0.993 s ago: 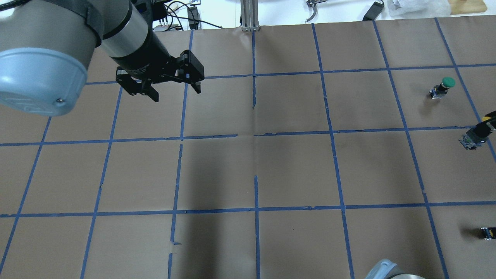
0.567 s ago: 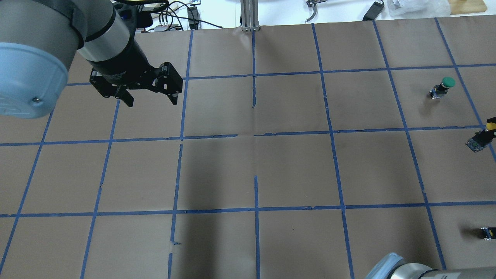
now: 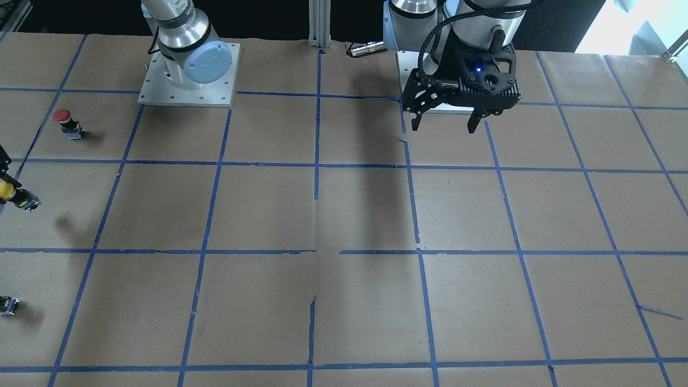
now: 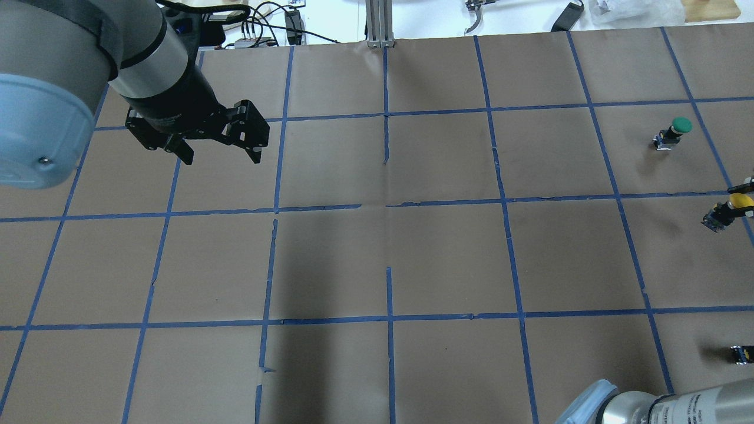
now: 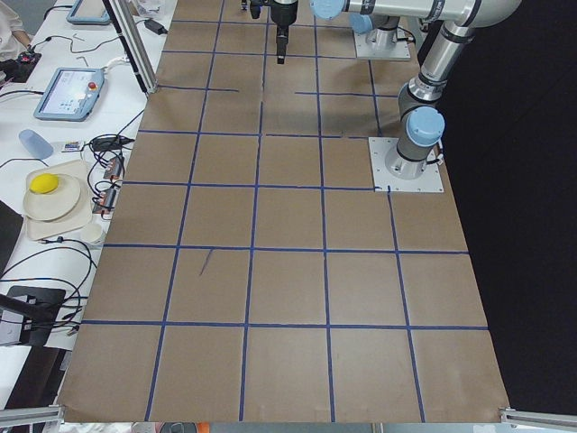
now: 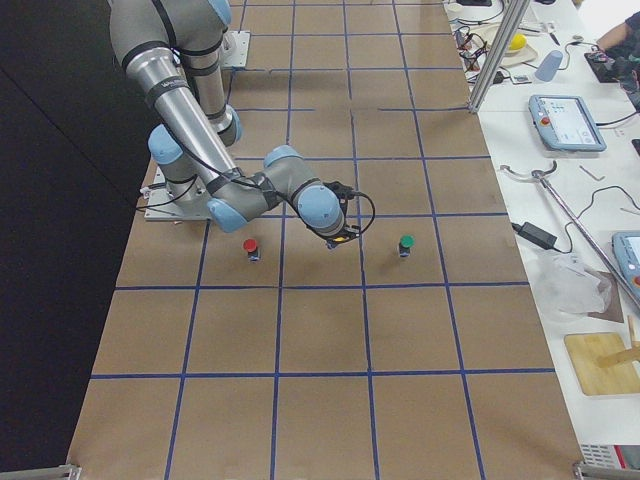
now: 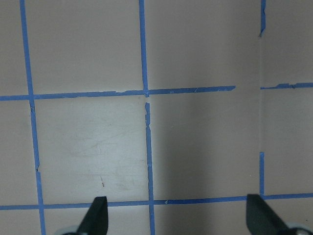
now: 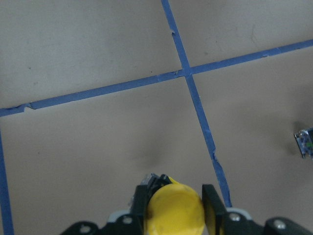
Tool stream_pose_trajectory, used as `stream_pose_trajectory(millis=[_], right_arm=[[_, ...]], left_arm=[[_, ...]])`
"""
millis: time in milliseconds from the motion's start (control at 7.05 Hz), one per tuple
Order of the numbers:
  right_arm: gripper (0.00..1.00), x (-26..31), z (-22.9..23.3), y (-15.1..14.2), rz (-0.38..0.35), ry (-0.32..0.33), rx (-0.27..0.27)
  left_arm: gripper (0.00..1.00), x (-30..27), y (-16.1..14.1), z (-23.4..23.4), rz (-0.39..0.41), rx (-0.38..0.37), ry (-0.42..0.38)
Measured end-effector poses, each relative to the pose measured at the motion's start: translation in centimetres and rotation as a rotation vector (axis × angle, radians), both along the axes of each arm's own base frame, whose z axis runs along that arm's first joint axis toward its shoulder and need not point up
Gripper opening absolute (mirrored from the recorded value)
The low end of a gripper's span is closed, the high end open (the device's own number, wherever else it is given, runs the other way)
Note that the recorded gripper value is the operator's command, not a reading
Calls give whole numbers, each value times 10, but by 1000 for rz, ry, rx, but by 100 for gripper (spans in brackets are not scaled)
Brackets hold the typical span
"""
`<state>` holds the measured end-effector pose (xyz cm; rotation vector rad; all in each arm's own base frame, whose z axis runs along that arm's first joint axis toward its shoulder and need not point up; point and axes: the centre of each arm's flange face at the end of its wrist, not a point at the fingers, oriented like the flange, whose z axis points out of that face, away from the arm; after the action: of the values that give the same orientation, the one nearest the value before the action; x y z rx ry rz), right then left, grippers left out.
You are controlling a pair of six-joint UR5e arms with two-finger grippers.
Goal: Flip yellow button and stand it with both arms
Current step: 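Lower the yellow button upright onto the table with the right gripper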
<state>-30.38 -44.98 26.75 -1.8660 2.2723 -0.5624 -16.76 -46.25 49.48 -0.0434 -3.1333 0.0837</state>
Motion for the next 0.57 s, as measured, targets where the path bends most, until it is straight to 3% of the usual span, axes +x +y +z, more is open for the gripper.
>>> stream_pose_trajectory(millis=[567], right_arm=[[19, 0, -27, -5, 132, -39, -55]], left_arm=[[100, 0, 0, 0, 0, -2, 3]])
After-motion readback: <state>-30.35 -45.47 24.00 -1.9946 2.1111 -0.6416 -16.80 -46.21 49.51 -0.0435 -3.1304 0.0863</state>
